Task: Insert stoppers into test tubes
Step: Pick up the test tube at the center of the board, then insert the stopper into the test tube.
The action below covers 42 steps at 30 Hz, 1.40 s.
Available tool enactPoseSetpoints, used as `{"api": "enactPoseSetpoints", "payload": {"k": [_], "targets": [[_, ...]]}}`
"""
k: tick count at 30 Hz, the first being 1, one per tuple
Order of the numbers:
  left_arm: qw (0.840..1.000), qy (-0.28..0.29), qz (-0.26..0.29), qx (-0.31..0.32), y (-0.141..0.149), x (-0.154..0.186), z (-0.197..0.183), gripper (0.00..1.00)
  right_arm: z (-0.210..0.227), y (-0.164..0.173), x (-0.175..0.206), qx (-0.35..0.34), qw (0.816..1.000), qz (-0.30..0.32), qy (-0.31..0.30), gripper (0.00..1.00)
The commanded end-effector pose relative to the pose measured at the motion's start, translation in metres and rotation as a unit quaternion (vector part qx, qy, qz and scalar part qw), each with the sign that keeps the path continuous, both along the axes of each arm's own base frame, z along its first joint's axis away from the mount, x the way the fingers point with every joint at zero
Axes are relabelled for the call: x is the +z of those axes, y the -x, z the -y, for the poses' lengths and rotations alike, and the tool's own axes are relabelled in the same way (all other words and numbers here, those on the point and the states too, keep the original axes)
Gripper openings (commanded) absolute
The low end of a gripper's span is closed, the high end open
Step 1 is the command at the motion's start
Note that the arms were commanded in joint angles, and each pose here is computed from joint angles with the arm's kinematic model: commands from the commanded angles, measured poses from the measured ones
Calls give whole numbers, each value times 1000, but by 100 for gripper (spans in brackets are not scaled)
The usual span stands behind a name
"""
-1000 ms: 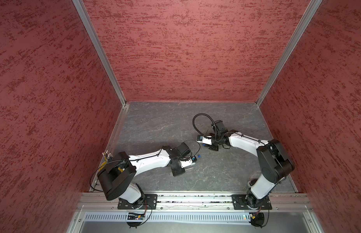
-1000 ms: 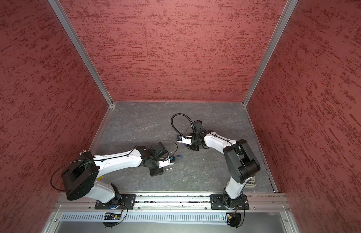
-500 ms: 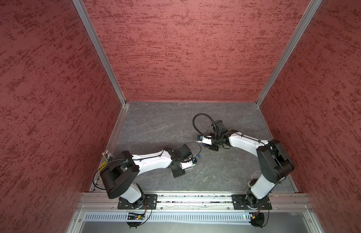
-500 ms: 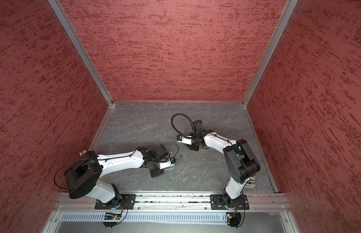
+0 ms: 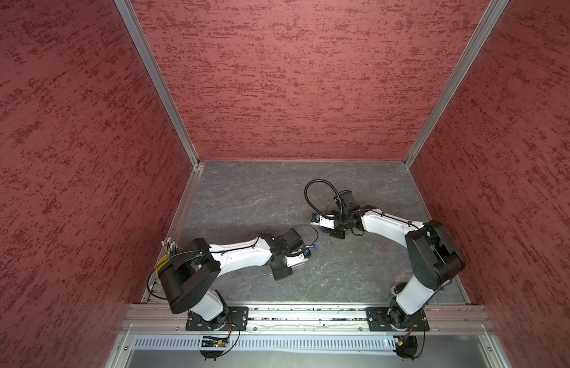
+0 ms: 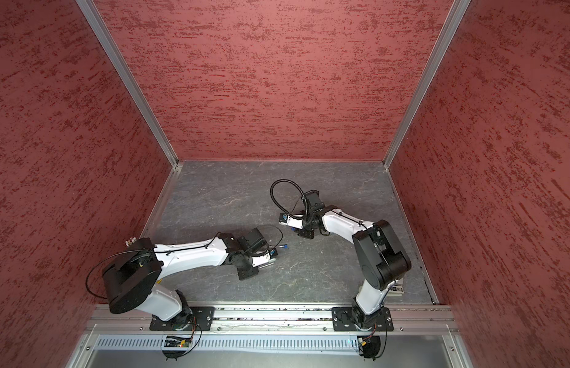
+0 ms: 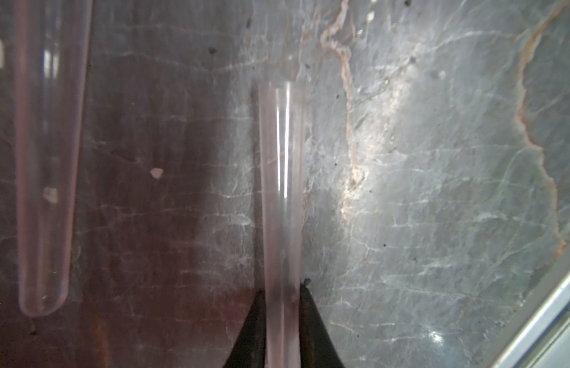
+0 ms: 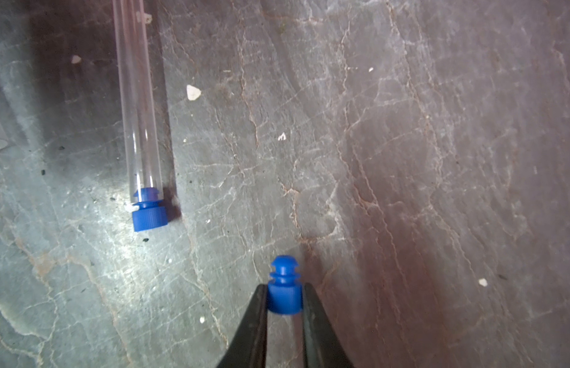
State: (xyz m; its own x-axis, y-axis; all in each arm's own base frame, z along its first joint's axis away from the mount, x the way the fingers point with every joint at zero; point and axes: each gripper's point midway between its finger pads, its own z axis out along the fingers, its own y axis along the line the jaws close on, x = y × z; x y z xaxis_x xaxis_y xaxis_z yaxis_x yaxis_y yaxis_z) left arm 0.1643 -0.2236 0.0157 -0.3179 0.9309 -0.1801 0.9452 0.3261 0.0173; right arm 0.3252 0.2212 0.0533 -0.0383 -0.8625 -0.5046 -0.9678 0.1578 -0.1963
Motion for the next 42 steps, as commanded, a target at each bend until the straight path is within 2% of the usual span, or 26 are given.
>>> {"api": "enactPoseSetpoints", "payload": {"k": [1, 7, 15, 24, 42], "targets": [[1000, -7, 14, -9, -2, 3, -4, 18, 2, 2, 13, -3, 1000, 6, -8, 22], [999, 10, 47, -23, -7, 21, -4, 18, 10, 16, 15, -8, 1000, 3, -5, 21], [994, 21, 103, -41, -24, 38, -1, 18, 7, 33, 28, -14, 999, -21, -30, 21], [974, -8, 215, -70, -56, 49, -3, 18, -4, 49, 38, -20, 996, -61, -62, 21], [970, 11, 224, -93, -57, 56, 10, 18, -44, 69, 31, 18, 989, -120, -81, 21]]}}
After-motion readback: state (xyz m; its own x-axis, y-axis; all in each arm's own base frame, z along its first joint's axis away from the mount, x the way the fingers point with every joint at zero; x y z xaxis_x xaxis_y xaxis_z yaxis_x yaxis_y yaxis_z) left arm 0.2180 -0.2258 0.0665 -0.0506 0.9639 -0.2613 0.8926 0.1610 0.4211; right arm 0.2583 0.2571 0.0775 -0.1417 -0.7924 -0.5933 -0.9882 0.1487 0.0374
